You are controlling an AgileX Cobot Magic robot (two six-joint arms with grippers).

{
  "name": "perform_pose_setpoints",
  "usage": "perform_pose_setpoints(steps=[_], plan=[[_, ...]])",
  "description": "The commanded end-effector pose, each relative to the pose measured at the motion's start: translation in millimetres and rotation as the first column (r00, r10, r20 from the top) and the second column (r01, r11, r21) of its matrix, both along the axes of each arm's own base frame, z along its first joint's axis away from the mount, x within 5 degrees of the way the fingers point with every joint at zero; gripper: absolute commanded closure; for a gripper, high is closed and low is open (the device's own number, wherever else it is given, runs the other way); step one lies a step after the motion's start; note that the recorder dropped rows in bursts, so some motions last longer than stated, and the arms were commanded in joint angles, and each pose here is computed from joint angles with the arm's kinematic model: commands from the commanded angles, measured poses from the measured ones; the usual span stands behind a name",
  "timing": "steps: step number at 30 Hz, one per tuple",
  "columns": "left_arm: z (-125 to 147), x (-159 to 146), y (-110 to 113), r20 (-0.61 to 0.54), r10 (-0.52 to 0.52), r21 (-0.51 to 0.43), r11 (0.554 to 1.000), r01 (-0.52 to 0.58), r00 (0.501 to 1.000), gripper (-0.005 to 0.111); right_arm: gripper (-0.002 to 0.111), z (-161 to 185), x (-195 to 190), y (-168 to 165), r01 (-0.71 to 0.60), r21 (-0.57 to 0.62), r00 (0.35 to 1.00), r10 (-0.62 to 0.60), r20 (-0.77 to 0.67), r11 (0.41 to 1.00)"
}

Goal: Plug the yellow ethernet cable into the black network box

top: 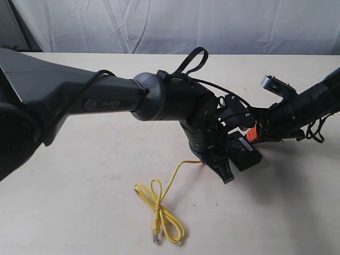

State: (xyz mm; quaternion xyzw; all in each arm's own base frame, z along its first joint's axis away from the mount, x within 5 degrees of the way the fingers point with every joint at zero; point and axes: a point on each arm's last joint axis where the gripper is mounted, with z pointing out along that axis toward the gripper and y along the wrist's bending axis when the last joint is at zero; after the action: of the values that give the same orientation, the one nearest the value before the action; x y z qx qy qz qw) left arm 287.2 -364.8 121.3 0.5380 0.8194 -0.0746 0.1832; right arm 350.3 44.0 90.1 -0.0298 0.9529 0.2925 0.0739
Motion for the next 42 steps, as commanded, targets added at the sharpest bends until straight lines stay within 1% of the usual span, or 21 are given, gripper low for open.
perform_pose_setpoints(steps=[1, 6, 15, 19, 30, 33, 38, 42], plan=[[3.8, -1.3, -0.3, -0.012, 0.009, -0.004, 1.000, -0.009, 1.000, 0.107, 0.109, -5.2, -1.5, 0.0, -0.011, -0.005, 1.000, 0.011, -0.014, 1.000], [3.9, -2.7, -1.3, -0.035, 0.025, -0.019, 0.999, -0.026, 0.999, 0.107, 0.109, -5.2, -1.5, 0.0, -0.011, -0.005, 1.000, 0.011, -0.014, 1.000], [9.7, -2.6, -2.4, -0.030, 0.033, -0.044, 0.998, -0.034, 0.999, 0.107, 0.109, -5.2, -1.5, 0.0, -0.011, -0.005, 1.000, 0.011, -0.014, 1.000], [9.3, -3.8, -3.3, -0.052, 0.047, -0.056, 0.997, -0.050, 0.998, 0.107, 0.109, -5.2, -1.5, 0.0, -0.011, -0.004, 1.000, 0.011, -0.014, 1.000], [10.3, -3.2, -5.5, -0.052, 0.059, -0.085, 0.994, -0.064, 0.997, 0.107, 0.109, -5.1, -1.6, 0.1, -0.012, -0.003, 1.000, 0.012, -0.015, 1.000], [10.1, -3.5, -5.2, -0.055, 0.059, -0.081, 0.995, -0.063, 0.997, 0.107, 0.109, -5.1, -1.6, 0.1, -0.012, -0.003, 1.000, 0.012, -0.015, 1.000], [8.5, -4.9, -1.8, -0.061, 0.042, -0.036, 0.998, -0.044, 0.997, 0.107, 0.109, -5.2, -1.5, 0.0, -0.011, -0.005, 1.000, 0.011, -0.014, 1.000], [8.8, -5.4, -0.8, -0.065, 0.039, -0.025, 0.999, -0.041, 0.997, 0.107, 0.109, -5.2, -1.4, -0.1, -0.010, -0.006, 1.000, 0.010, -0.013, 1.000]])
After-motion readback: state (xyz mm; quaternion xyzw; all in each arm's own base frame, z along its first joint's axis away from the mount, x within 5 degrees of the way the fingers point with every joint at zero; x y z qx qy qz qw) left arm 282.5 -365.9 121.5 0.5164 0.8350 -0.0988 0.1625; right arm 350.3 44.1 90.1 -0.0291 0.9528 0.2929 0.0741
